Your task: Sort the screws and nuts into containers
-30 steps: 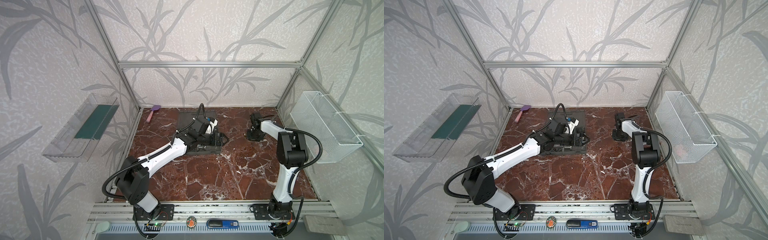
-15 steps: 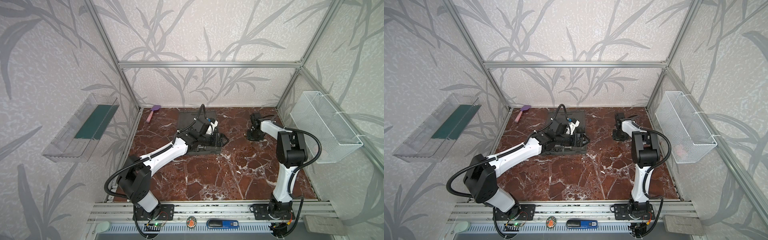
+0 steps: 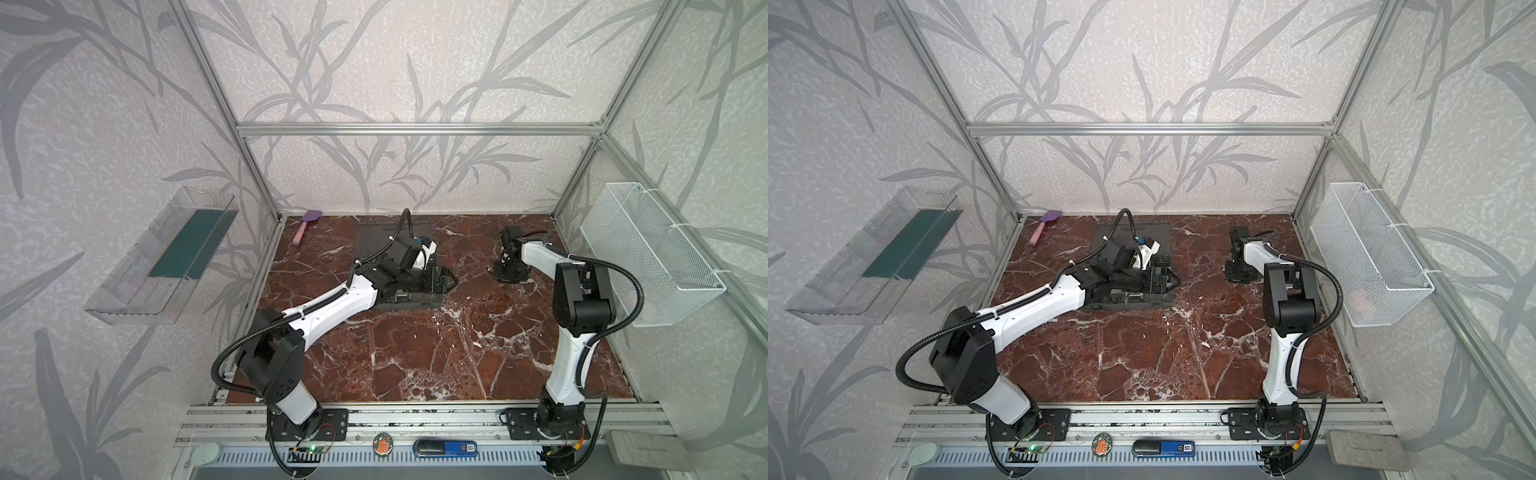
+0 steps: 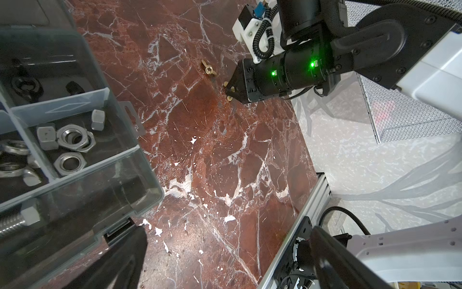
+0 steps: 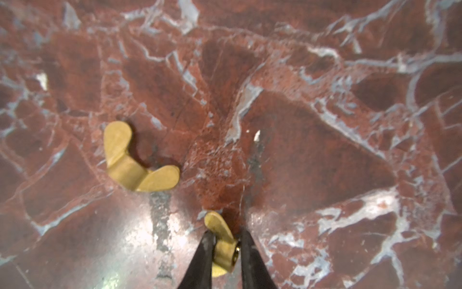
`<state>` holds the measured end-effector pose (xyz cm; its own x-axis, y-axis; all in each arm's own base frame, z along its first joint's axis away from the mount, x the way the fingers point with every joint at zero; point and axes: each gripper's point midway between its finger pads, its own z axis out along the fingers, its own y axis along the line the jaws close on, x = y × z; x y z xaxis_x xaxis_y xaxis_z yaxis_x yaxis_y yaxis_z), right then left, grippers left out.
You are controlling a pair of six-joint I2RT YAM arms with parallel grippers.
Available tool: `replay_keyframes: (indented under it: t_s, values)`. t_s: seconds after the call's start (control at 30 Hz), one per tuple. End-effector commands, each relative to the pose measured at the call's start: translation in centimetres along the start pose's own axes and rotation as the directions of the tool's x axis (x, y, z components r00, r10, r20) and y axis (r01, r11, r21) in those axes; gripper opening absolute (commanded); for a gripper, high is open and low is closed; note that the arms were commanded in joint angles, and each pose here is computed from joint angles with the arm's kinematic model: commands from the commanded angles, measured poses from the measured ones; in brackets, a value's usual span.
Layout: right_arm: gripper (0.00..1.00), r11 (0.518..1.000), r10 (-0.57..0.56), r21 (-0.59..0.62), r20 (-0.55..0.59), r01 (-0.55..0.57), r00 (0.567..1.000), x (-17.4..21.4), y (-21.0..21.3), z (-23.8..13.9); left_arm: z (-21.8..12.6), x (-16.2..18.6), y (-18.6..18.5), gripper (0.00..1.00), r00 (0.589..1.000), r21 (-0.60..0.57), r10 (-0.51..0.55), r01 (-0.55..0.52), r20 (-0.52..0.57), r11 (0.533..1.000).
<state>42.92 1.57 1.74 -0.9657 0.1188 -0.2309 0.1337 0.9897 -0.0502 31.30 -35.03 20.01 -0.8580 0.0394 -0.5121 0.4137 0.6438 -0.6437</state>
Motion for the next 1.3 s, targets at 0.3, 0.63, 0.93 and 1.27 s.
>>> replay_keyframes:
  t_s: [0.3, 0.63, 0.93, 1.27]
  values:
    - [0.10, 0.999, -0.023, -0.023, -0.022, 0.023, 0.999, 0.9, 0.7, -1.5, -1.3, -0.4, -0.8, 0.99, 0.999, 0.011, 0.020, -0.020, 0.030, 1.000]
    - [0.07, 0.989, -0.092, -0.107, 0.088, 0.101, 0.992, -0.8, 5.6, -6.6, -3.4, -1.2, 0.5, 0.99, 0.997, -0.029, 0.025, -0.023, 0.067, 0.999]
    - [0.07, 0.928, -0.154, -0.301, 0.228, 0.220, 0.961, -1.8, 15.4, -13.4, -7.4, -2.0, 3.9, 1.00, 0.989, -0.075, -0.043, 0.054, 0.142, 0.996]
    - [0.06, 0.809, -0.251, -0.452, 0.313, 0.376, 0.916, 0.2, 28.4, -17.2, -12.1, -1.7, 7.6, 0.99, 0.965, -0.128, -0.107, 0.141, 0.239, 0.982]
